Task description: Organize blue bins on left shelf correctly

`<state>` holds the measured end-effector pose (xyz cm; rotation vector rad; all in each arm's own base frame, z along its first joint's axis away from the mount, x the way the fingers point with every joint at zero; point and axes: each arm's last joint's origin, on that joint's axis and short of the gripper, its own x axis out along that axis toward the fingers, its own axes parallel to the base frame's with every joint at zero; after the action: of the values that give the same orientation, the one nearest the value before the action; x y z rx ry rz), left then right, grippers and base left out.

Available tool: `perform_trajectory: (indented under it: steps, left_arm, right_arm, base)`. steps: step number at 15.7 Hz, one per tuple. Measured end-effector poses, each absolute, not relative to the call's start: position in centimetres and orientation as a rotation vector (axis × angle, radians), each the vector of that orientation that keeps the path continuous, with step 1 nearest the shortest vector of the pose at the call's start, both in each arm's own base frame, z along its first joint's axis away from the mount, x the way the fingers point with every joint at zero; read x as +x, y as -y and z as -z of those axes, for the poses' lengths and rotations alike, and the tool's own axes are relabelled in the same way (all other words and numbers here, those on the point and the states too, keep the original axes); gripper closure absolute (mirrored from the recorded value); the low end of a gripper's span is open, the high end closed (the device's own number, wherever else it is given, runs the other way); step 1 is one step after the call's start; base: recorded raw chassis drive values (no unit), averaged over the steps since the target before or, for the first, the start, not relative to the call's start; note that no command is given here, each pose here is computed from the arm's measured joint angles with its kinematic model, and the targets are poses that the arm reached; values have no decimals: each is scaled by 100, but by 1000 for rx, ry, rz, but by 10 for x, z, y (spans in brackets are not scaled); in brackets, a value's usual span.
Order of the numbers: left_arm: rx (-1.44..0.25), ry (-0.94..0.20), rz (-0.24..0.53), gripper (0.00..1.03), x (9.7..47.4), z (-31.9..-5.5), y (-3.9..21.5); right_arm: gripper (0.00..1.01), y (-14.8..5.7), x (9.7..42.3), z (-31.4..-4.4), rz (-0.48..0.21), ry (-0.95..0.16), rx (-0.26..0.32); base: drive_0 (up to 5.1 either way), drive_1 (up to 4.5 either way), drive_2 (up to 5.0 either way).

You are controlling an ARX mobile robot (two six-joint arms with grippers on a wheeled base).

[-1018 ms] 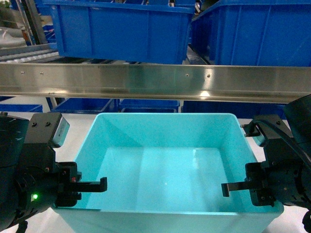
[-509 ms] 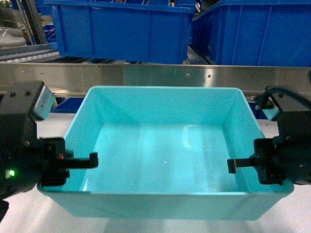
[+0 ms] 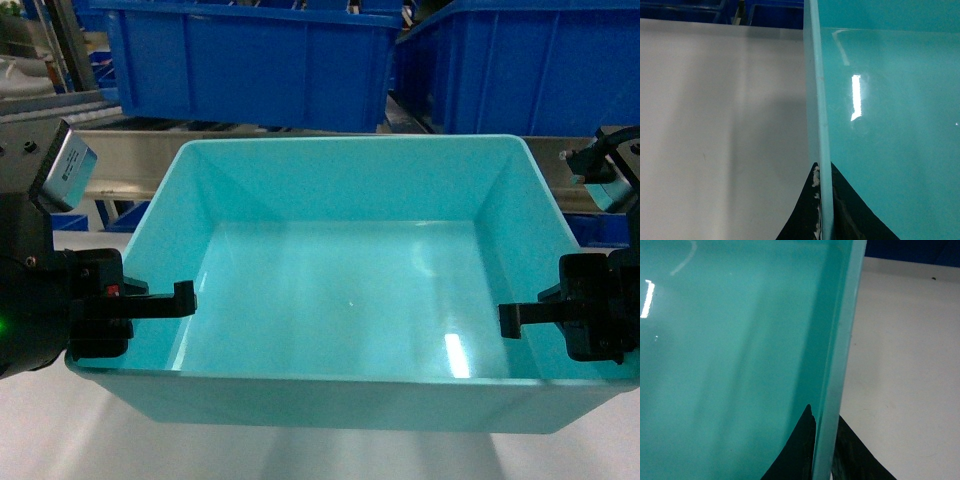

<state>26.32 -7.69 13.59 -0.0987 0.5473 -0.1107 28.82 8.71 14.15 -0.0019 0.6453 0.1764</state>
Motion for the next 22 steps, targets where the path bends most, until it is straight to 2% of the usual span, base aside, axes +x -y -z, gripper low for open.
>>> perform_trajectory:
  steps: [9, 22]
  left_arm:
    - [-98, -551, 112, 101, 263, -135, 77]
    - [-98, -550, 111, 101, 263, -135, 77]
  right_arm:
    - [94, -87, 288, -141, -178, -646, -2]
    - [94, -87, 288, -141, -179, -645, -2]
  base:
    - [-398, 15, 359]
    - [-496, 245, 245]
